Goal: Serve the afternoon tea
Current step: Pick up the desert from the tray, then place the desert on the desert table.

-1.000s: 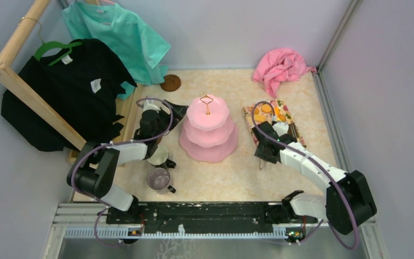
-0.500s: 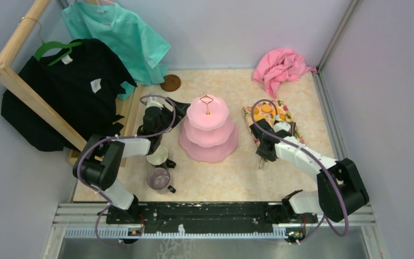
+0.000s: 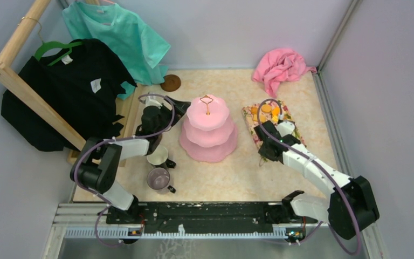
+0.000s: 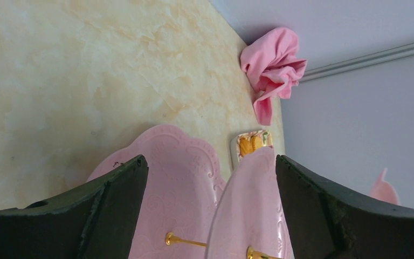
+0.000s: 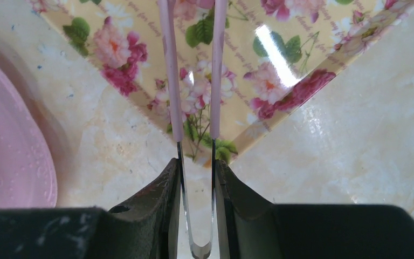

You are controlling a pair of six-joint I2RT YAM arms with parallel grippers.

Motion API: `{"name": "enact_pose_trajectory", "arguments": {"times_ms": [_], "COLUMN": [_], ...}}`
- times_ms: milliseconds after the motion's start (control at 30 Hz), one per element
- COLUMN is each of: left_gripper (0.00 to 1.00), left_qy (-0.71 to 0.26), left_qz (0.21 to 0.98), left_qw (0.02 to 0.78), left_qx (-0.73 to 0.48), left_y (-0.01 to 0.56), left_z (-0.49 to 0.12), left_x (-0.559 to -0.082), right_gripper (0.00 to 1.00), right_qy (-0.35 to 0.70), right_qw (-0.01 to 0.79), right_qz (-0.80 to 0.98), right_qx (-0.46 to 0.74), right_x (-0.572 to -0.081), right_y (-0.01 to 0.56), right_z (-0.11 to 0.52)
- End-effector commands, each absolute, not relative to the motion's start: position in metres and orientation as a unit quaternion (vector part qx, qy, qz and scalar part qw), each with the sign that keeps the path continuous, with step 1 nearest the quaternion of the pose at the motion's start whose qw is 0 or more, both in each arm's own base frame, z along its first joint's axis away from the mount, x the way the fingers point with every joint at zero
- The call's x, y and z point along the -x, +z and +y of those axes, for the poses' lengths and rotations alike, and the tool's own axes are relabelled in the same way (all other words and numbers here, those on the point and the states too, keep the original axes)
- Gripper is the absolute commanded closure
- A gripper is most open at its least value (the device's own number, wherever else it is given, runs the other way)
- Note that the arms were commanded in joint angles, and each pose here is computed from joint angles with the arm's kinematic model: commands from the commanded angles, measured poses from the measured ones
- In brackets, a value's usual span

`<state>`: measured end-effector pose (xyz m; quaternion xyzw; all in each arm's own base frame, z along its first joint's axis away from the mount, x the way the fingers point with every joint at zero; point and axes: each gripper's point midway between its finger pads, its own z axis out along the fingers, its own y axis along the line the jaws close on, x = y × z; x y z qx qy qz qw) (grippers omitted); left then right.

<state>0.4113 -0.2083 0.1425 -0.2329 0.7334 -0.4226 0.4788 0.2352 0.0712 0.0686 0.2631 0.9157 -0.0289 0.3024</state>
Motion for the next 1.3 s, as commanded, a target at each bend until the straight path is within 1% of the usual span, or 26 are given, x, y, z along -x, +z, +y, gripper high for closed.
{"name": "enact_pose_trajectory", "arguments": {"times_ms": [0,133,300,567,767,933,1267], "left_gripper": [0.07,0.07,0.07,0.06,0.06,0.05,0.04], "left_qy": [-0.429,-0.414,-0.394,-0.373,-0.36,-0.345,-0.332], "left_qz": [0.719,0.726,0.734,0.743,0.751,0.754,0.752], "left_qw": [0.5,0.503,0.506,0.509,0.506,0.511,0.514], "left_qx": [0.22,0.219,0.222,0.224,0.225,0.227,0.244], "left_y": [0.167,0.168,0.167,0.167,0.169,0.175,0.182], "left_z": [-0.207,-0.203,-0.194,-0.183,-0.175,-0.164,-0.14], "left_x": [-0.409,-0.407,-0.404,-0.396,-0.39,-0.388,-0.38], "right_gripper": [0.9,0.9,0.91,0.91,0.91,0.91,0.91], "right_qy": [-0.014,0.005,0.019,0.043,0.072,0.083,0.103], "right_qw": [0.336,0.337,0.335,0.329,0.322,0.324,0.33], "right_qz": [0.913,0.921,0.934,0.943,0.944,0.942,0.935], "right_qx": [-0.233,-0.197,-0.122,-0.031,0.014,0.039,0.074], "right_x": [-0.234,-0.225,-0.211,-0.177,-0.147,-0.132,-0.126], "right_y": [0.09,0.098,0.104,0.106,0.103,0.104,0.111], "right_z": [0.084,0.103,0.13,0.162,0.186,0.206,0.264]}}
